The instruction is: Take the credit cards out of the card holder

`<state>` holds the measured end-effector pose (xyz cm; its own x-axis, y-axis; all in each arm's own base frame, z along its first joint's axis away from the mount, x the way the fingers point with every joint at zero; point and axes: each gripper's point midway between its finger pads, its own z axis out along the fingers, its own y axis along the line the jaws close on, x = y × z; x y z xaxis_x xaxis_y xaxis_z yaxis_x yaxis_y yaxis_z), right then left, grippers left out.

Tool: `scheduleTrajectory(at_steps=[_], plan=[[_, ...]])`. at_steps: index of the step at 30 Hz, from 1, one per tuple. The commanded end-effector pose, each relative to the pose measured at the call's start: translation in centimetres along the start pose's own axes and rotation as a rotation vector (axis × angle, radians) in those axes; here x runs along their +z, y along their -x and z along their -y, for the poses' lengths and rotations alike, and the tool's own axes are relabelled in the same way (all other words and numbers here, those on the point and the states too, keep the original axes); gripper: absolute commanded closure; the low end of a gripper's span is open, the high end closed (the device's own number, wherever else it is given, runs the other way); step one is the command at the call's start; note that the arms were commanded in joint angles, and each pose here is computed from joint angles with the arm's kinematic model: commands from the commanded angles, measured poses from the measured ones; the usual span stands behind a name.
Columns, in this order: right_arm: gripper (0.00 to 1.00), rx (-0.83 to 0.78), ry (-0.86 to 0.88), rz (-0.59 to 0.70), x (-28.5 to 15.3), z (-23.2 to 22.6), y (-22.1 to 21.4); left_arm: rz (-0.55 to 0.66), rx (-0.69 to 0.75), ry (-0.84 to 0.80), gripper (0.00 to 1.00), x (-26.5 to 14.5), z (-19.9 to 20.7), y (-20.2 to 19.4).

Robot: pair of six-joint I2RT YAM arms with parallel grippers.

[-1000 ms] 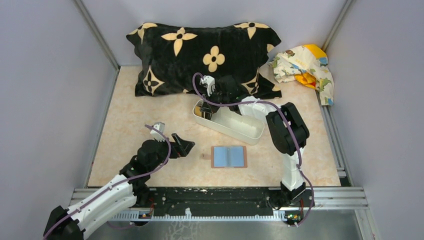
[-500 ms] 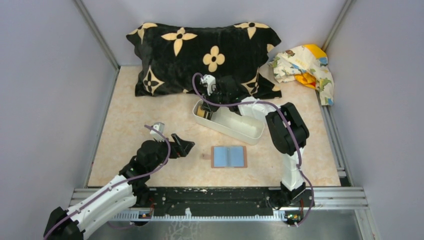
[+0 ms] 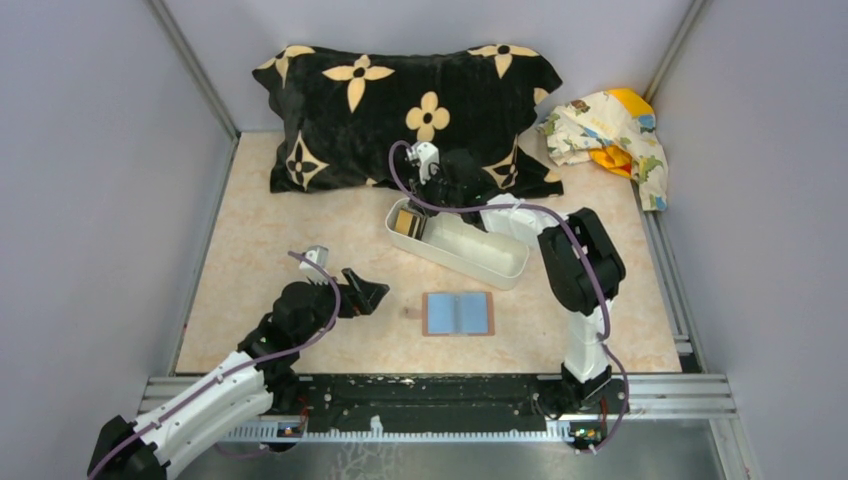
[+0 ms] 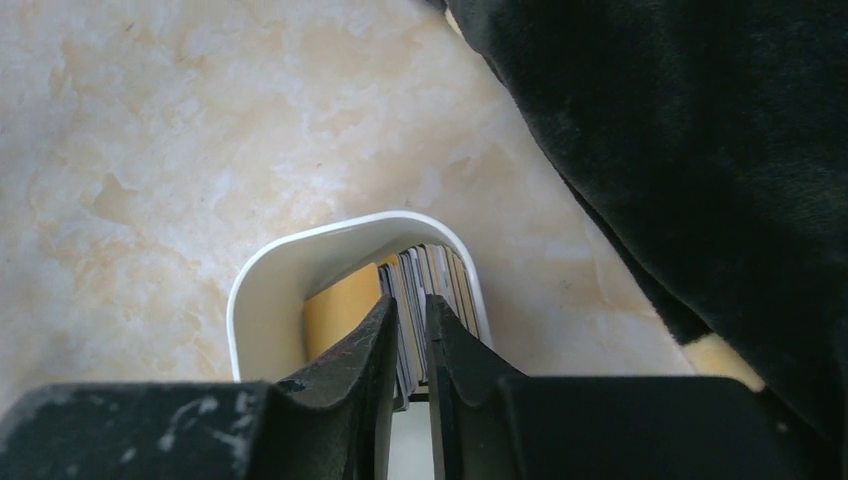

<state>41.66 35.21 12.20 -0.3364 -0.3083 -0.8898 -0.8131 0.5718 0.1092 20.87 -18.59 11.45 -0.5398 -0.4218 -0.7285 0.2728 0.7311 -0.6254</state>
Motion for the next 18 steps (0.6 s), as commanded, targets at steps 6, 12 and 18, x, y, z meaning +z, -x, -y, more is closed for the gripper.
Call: scheduleTrajectory(at_steps=[6, 12, 18], plan=[[1.00, -0.007, -0.091, 0.099, -1.9, 1.1, 3.0, 0.002, 0.004, -0.027, 0.00, -0.1, 0.3, -0.1], [1.00, 0.005, -0.110, 0.217, -6.4, -0.5, 4.4, 0.007, 0.018, -0.061, 0.00, 0.0, 1.1, 0.4], [0.99, 0.021, -0.128, 0.400, -16.7, -4.4, 5.3, -0.093, 0.017, -0.183, 0.08, 0.6, 3.6, -1.2]])
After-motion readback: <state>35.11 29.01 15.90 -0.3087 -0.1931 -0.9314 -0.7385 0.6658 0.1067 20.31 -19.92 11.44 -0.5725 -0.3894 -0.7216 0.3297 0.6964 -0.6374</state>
